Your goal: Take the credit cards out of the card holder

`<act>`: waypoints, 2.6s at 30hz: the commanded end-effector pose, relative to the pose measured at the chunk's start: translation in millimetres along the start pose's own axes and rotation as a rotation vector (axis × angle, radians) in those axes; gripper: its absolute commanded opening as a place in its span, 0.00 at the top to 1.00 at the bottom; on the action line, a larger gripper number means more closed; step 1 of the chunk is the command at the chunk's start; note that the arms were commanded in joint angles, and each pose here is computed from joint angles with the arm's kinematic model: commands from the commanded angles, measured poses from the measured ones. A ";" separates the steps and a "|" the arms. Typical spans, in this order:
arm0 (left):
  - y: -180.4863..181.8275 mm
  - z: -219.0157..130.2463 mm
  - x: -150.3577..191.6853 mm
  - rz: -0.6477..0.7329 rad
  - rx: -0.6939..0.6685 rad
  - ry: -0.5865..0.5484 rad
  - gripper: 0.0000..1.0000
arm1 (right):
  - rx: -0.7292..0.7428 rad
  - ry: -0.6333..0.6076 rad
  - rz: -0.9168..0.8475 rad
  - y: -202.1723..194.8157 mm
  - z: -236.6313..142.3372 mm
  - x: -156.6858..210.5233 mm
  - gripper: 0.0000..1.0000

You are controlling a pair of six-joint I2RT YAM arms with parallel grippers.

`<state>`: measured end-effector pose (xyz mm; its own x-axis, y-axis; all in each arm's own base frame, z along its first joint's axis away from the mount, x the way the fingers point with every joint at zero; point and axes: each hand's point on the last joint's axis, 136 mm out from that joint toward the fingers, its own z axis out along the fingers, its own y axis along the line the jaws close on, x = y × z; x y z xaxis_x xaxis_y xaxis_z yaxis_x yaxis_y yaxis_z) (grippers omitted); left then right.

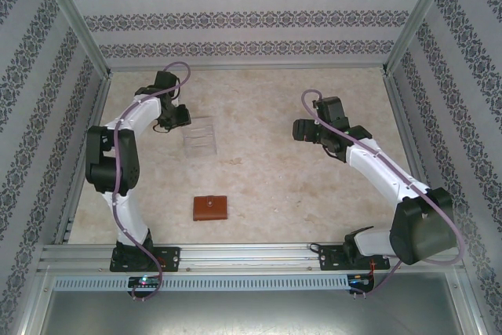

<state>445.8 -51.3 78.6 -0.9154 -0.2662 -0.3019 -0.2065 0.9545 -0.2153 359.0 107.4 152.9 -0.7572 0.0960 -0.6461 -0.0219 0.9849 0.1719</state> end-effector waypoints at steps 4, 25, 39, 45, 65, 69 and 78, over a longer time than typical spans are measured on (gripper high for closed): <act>2.0 8.9 9.2 0.030 -0.029 0.066 0.76 | 0.037 0.014 0.000 -1.7 2.6 1.0 0.14; -34.5 4.8 12.0 0.102 -0.054 0.072 0.95 | 0.069 0.029 -0.058 8.0 6.8 -4.5 0.13; -104.4 1.8 15.4 0.070 -0.086 0.035 0.93 | 0.109 0.042 -0.097 0.0 5.6 0.2 0.12; -125.3 10.6 19.1 0.066 -0.100 0.037 0.93 | 0.113 0.047 -0.115 0.0 5.3 -0.2 0.12; -172.0 31.4 37.7 0.181 -0.161 0.083 0.92 | 0.130 0.090 -0.197 -1.2 15.9 3.0 0.10; -175.5 33.7 38.4 0.184 -0.155 0.089 0.90 | 0.134 0.092 -0.204 -2.7 15.8 4.5 0.10; -178.0 28.1 35.3 0.198 -0.150 0.082 0.84 | 0.134 0.085 -0.205 -2.3 7.3 1.6 0.10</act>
<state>467.2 -231.7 76.0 -0.9609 -0.0801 -0.2649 -0.0735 0.9967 -0.0347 360.3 104.1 128.9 -0.8169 -0.1024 -0.5676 -0.0919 0.9946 -0.0472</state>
